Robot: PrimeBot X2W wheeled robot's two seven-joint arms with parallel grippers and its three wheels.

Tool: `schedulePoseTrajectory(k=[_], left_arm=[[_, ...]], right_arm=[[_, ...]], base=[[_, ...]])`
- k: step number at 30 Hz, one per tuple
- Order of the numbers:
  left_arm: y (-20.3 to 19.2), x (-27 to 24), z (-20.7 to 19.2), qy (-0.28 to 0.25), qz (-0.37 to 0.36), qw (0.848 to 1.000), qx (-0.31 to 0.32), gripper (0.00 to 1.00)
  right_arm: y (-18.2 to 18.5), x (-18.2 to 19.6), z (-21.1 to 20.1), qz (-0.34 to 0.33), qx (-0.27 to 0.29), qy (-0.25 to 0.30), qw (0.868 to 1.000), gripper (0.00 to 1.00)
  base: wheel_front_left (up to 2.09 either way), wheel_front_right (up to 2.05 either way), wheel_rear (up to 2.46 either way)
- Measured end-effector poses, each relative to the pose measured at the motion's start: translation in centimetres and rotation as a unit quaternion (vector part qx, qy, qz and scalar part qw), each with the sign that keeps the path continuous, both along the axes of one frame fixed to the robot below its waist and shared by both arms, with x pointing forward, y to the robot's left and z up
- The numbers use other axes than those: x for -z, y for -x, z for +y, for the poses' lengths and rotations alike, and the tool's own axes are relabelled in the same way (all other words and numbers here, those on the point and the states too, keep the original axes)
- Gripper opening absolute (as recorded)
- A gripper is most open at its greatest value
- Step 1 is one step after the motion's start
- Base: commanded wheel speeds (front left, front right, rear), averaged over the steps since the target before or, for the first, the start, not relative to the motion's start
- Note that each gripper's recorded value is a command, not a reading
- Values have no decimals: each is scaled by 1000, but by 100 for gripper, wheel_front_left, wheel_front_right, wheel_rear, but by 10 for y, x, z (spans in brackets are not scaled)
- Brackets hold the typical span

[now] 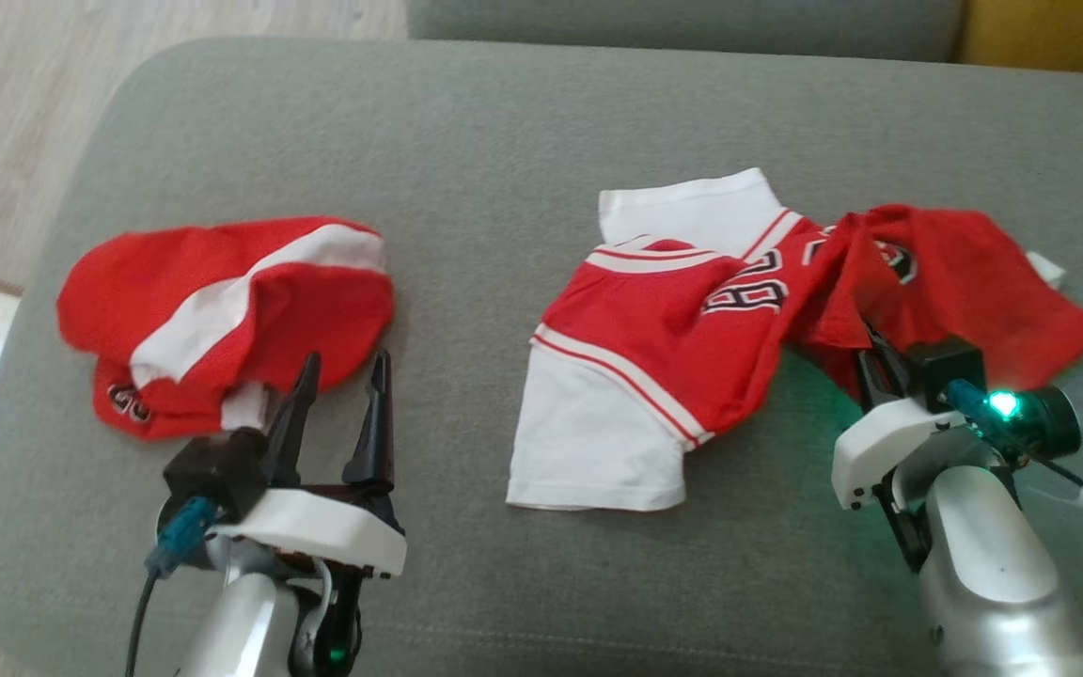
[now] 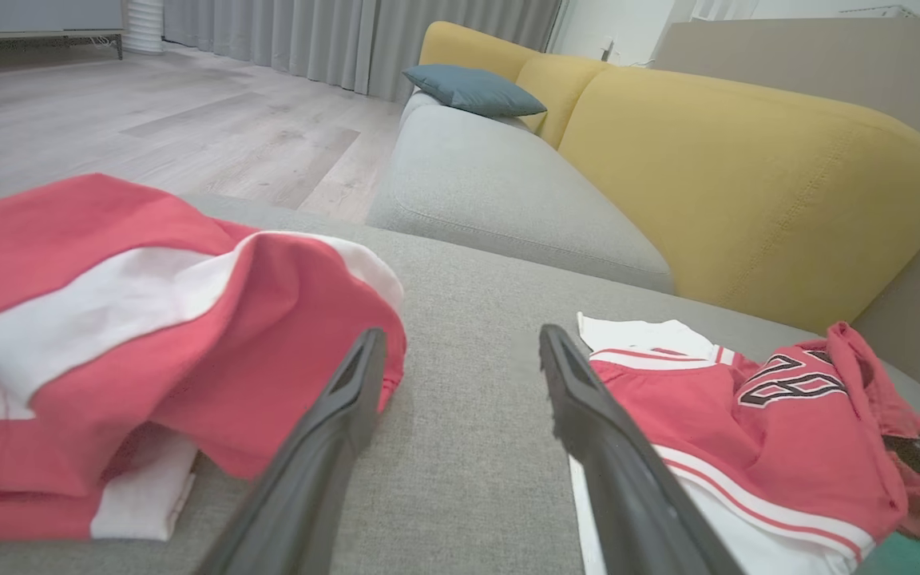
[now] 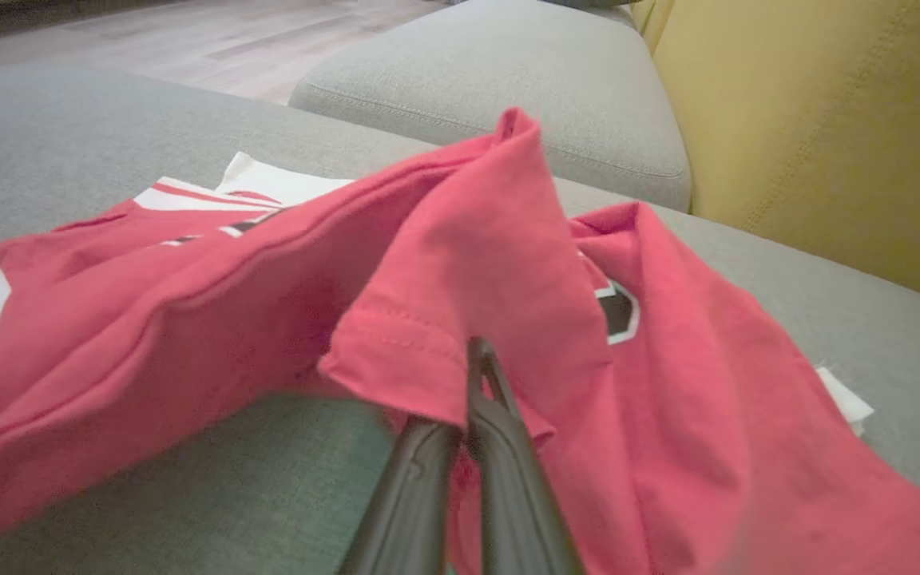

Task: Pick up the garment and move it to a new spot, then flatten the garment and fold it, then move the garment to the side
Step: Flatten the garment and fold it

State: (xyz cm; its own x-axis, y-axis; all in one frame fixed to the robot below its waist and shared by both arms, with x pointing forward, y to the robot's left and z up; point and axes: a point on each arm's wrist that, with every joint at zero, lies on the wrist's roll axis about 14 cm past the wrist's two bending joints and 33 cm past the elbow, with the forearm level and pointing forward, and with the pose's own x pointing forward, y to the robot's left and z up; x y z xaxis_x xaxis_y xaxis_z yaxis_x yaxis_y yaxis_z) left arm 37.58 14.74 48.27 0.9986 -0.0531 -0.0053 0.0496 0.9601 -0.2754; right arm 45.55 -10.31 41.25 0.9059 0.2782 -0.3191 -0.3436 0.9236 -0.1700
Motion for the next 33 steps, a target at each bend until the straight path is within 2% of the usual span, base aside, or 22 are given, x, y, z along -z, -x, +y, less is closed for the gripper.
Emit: schedulePoseTrajectory(k=[5,9,14,20,24,27,28,29,33], left_arm=[[-4,-8,-10,3,-12,1000,14,100],[-6,-14,-24,12,-20,999,32,100],[-10,-28,-46,22,-39,997,60,100],[-8,-33,-65,27,-45,995,83,100],[-7,-34,-71,31,-45,994,92,100],[-6,-35,-71,31,-46,994,91,100],[-6,-35,-71,31,-46,994,91,100],[-6,-35,-71,31,-46,994,91,100],[-6,-36,-70,30,-47,994,90,100]], right_arm=[[8,-16,-14,-22,17,-7,1000,0],[30,-18,-25,-16,21,3,1000,0],[60,-26,-71,-2,34,48,998,0],[82,-60,-133,-2,64,104,993,0],[90,-78,-162,-4,80,143,987,0],[93,-81,-174,-2,95,149,984,0],[95,-81,-175,-2,99,146,984,77],[95,-81,-175,-2,99,146,984,100],[101,-75,-181,13,131,136,982,100]], base=[[0,0,0],[0,0,0],[0,0,0],[0,0,0],[0,0,0],[0,0,0],[0,0,0],[0,0,0],[0,0,0]])
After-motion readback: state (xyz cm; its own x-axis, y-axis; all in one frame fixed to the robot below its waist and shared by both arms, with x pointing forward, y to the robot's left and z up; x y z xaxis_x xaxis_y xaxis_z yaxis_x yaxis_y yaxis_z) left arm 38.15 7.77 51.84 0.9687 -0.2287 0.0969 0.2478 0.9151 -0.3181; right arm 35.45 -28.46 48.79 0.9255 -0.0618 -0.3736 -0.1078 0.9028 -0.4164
